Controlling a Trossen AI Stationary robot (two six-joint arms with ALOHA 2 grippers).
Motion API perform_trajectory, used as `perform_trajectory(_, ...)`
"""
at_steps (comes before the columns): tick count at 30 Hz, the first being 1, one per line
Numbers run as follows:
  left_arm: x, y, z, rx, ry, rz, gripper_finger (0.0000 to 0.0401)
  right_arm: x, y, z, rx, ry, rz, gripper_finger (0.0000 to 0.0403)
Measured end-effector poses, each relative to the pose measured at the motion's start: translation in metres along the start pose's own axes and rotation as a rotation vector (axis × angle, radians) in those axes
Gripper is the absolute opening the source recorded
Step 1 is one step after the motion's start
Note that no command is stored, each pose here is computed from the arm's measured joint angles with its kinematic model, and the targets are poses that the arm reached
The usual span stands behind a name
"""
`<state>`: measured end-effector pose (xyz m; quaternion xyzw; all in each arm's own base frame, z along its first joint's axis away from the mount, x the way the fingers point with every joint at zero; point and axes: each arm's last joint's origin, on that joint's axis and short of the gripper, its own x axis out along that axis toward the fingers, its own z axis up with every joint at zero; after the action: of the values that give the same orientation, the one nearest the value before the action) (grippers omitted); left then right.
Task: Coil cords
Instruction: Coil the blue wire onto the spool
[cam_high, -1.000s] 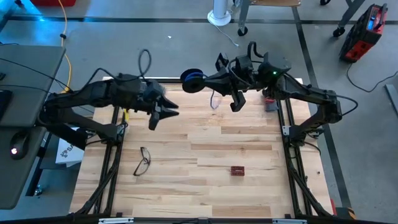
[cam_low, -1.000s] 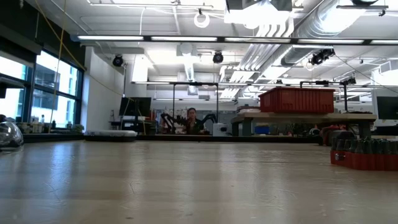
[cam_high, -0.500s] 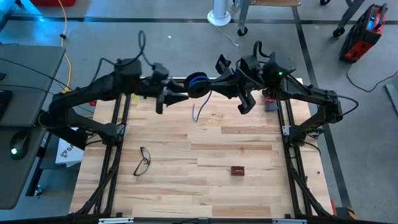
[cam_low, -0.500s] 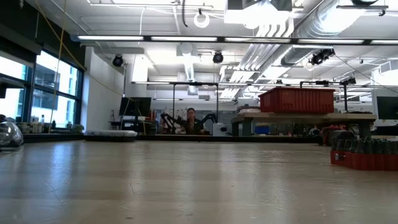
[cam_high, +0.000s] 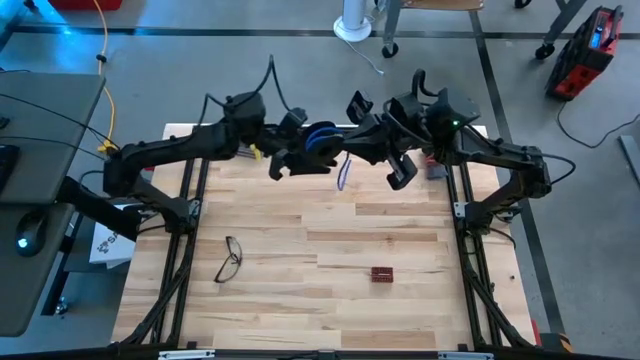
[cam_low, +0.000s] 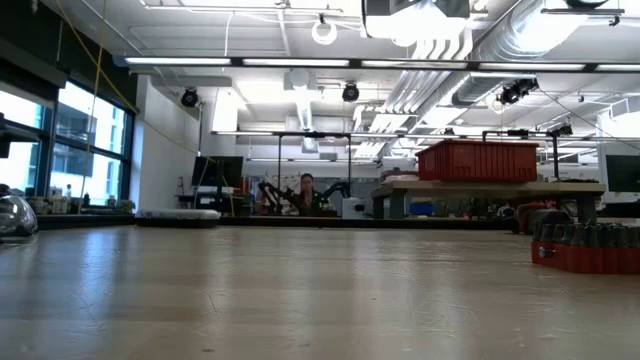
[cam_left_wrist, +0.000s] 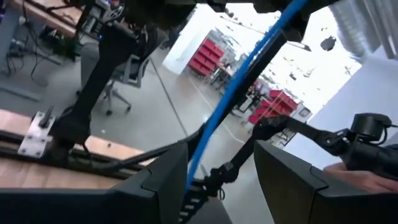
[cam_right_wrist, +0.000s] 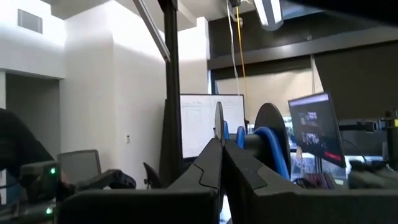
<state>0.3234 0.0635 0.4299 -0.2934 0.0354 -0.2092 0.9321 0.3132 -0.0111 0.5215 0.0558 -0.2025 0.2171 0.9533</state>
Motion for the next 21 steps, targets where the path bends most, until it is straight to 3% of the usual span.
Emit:
perform_trajectory(9,0.012,0.013,-0.003,-0.012,-0.021,-0.013,0.018,0.0,0.001,0.001,-0.004,-0.014,0.004,0.0)
perform_trajectory(21,0.02,0.006,-0.011,-0.03,0.025,-0.036,0.0179,0.0,0.0,0.001,-0.003,-0.012,0.003,0.0)
